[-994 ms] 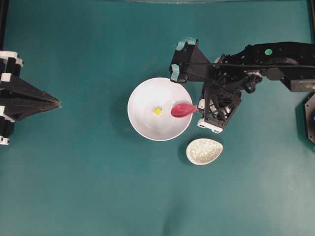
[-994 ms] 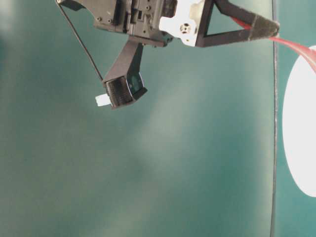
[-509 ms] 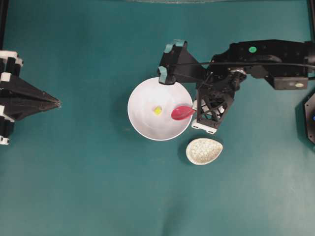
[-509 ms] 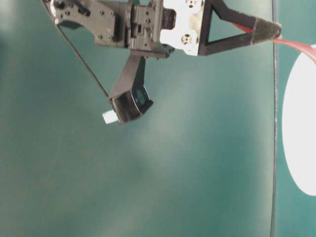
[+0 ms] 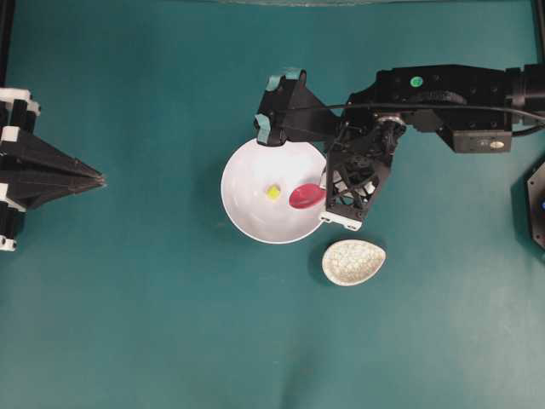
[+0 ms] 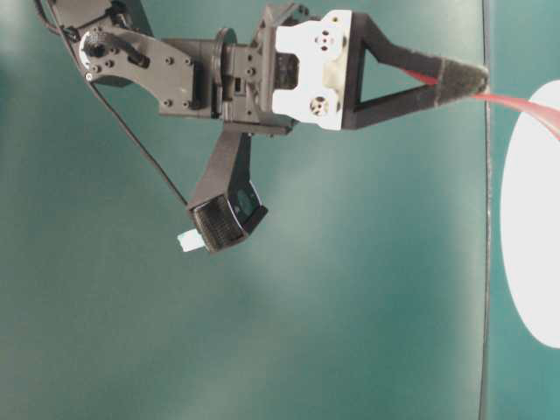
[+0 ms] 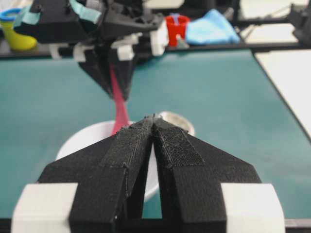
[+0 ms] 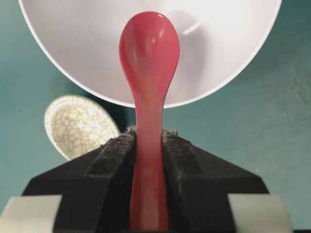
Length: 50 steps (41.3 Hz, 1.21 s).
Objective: Scoop the yellow hexagonal prism block from the bowl with a spoon using the right arm.
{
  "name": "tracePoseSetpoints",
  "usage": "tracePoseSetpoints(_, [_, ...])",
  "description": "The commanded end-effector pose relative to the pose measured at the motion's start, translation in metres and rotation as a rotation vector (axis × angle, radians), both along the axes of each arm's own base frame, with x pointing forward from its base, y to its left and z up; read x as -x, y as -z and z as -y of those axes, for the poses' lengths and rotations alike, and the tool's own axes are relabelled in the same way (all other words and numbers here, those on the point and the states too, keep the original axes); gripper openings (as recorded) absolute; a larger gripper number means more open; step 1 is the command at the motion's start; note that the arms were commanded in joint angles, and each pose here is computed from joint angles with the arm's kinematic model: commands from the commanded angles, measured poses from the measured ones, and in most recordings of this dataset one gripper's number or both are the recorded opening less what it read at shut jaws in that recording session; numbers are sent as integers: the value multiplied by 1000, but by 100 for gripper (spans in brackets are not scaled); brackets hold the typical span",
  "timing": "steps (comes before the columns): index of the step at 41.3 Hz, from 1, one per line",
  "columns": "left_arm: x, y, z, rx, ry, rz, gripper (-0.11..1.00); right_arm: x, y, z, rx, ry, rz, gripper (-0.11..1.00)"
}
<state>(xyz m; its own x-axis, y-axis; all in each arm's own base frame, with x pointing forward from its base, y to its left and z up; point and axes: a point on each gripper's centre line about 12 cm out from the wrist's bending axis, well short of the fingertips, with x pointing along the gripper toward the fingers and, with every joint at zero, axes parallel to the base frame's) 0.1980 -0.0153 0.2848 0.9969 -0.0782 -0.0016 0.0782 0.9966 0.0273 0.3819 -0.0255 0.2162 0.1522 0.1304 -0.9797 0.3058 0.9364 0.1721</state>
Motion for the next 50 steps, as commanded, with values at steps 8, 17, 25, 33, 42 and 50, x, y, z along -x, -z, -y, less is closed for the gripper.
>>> tracePoseSetpoints(8, [-2,-8,1,-2,2,19,7,-5,-11,1,-1,2,31,22])
tracePoseSetpoints(17, [-2,-8,1,-3,2,20,7,-7,-6,1,-2,1,18,22])
tracePoseSetpoints(25, [-2,-8,1,-1,4,20,7,-8,-2,1,-3,1,11,22])
tracePoseSetpoints(33, [-2,-8,1,-1,2,20,7,-9,3,1,-3,1,1,22])
tracePoseSetpoints(42, [-2,-8,1,-1,2,20,7,-11,7,2,-2,2,-1,22])
tracePoseSetpoints(50, [-2,-8,1,-3,2,20,7,-13,8,3,-1,7,13,22])
